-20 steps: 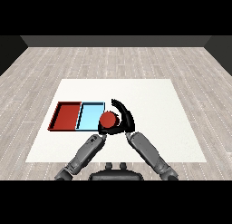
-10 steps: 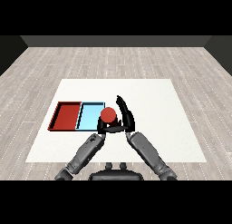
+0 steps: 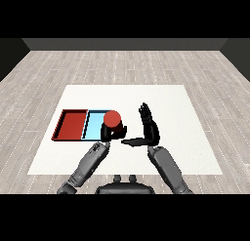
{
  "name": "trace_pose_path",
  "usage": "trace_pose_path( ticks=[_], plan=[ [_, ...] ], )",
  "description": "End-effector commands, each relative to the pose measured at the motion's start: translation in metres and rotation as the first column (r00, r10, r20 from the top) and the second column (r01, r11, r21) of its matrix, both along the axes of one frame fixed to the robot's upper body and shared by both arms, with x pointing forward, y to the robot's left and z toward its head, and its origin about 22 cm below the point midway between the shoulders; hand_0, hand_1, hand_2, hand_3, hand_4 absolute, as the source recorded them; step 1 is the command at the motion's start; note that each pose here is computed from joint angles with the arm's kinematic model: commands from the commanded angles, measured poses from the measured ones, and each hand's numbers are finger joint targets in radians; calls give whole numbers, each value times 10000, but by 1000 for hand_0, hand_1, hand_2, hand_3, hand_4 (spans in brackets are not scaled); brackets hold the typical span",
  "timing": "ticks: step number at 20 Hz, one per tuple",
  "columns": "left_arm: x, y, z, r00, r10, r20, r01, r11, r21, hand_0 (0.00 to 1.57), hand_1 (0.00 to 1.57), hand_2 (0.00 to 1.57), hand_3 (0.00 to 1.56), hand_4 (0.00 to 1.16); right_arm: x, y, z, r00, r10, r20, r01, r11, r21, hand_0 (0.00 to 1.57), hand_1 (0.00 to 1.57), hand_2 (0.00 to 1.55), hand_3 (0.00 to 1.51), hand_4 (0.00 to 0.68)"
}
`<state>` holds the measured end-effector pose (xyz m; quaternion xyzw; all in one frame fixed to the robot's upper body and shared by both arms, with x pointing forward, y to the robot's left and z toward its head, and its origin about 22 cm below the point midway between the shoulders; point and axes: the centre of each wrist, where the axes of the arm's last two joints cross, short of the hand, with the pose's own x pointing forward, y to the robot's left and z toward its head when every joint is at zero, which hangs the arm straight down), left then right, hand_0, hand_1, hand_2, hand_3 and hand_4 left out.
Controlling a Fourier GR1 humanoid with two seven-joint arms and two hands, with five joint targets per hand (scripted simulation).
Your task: Pick the red can and put it in the red box
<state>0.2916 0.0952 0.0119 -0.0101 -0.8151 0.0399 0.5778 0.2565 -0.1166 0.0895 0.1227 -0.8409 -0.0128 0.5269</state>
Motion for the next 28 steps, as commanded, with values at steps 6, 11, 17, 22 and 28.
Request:
trace_pose_path(
  ticks=[6, 11, 17, 22, 28],
  plan=[
    [223, 595, 241, 9928, 1124, 419, -1139, 9928, 362, 1571, 1571, 1571, 1480, 1133, -266, -776, 46, 9973, -737, 70, 735, 9967, 339, 0, 0, 0, 0, 0],
    [374, 1092, 430, 9765, 2143, 225, -2155, 9718, 955, 1571, 1571, 1571, 1486, 1125, -474, -949, -30, 9875, -1515, -435, 1524, 9882, 172, 0, 0, 0, 0, 0],
    [418, 1756, 413, 9355, 3528, -209, -3263, 8849, 3323, 1571, 1571, 1571, 1492, 1143, -457, -1135, -302, 9825, -1720, -710, 1745, 9842, 310, 0, 0, 0, 0, 0],
    [510, 2446, 237, 8556, 4899, -1671, -3702, 8048, 4639, 1571, 1571, 1555, 1496, 1111, -433, -1232, -463, 9794, -1770, -967, 1778, 9841, -5, 0, 0, 0, 0, 0],
    [435, 2897, -214, 7108, 6107, -3490, -3008, 7125, 6340, 1571, 1571, 1524, 1430, 1022, -171, -1201, -450, 9775, -1854, -1009, 1870, 9823, 59, 0, 0, 0, 0, 0]
  ],
)
